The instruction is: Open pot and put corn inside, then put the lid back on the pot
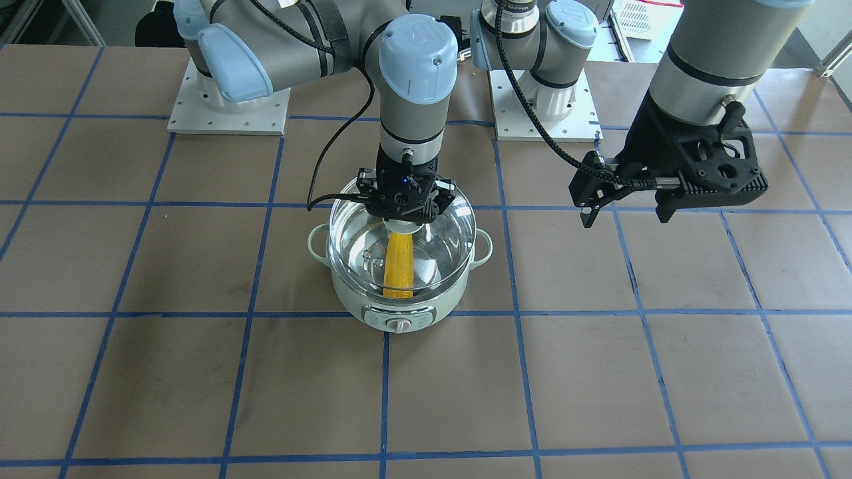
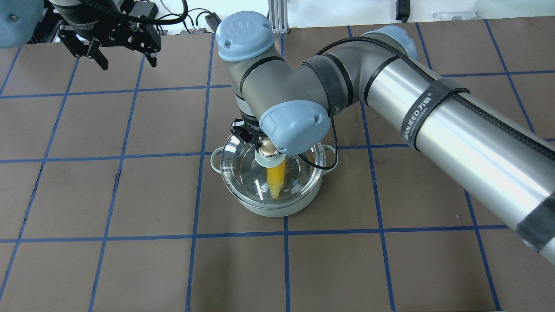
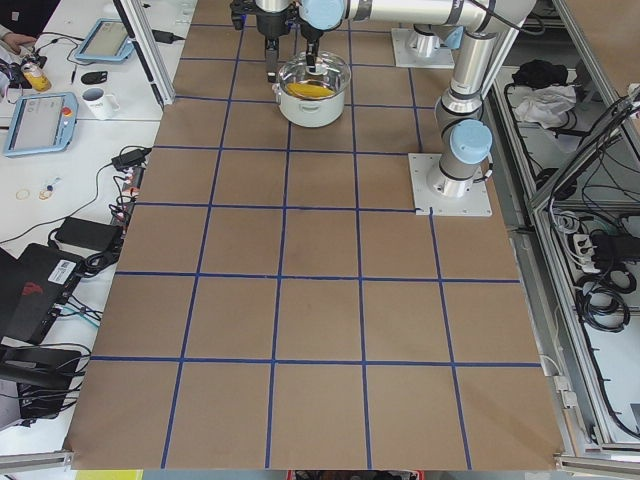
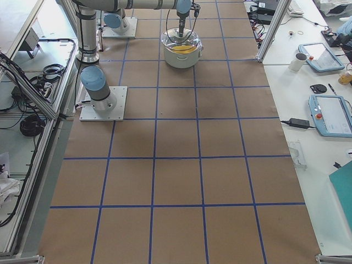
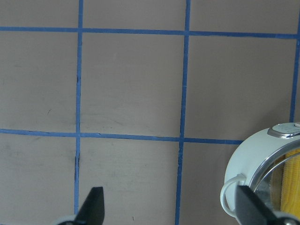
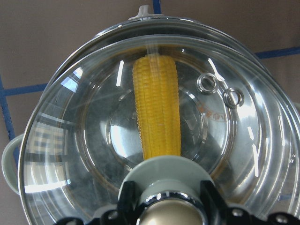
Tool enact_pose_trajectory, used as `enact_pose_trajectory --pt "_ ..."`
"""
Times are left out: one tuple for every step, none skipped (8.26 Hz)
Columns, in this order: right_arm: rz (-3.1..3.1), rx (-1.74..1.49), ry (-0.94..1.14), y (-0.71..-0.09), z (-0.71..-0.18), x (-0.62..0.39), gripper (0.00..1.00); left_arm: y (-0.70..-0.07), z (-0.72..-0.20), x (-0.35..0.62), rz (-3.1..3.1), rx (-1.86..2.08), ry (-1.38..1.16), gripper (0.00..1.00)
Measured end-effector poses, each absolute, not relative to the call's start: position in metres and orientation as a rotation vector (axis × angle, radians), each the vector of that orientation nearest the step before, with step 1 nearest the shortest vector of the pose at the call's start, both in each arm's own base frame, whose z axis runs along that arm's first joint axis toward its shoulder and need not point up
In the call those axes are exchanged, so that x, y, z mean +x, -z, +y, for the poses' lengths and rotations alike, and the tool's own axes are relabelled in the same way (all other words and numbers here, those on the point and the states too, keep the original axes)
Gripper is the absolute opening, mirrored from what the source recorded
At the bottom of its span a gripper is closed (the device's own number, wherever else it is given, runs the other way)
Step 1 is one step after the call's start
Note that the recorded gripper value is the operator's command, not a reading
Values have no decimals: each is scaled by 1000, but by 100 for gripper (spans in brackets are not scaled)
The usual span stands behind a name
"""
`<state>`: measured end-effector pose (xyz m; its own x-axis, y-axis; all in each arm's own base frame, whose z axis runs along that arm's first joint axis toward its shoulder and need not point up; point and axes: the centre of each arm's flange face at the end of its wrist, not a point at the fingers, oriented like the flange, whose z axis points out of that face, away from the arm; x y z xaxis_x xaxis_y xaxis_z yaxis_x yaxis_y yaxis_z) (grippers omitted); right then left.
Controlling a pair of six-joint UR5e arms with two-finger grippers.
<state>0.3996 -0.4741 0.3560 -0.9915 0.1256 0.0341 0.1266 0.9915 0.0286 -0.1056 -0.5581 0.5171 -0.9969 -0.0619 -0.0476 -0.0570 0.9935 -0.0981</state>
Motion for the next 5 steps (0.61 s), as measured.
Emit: enact_pose_trajectory --pt "-3106 -187 41 -354 -476 400 28 -517 -558 -106 3088 -92 150 100" --pt "-3109 -181 35 -353 -477 401 28 -517 -558 -106 3089 -92 149 100" --pt "-3109 -178 33 -352 -477 401 28 -516 -558 -107 3091 -91 145 100" --pt "-3109 -176 31 -351 -478 401 28 -515 -559 -108 3102 -92 143 100" --pt "-3109 -175 31 -350 -478 401 28 -514 -560 -109 3120 -93 142 100"
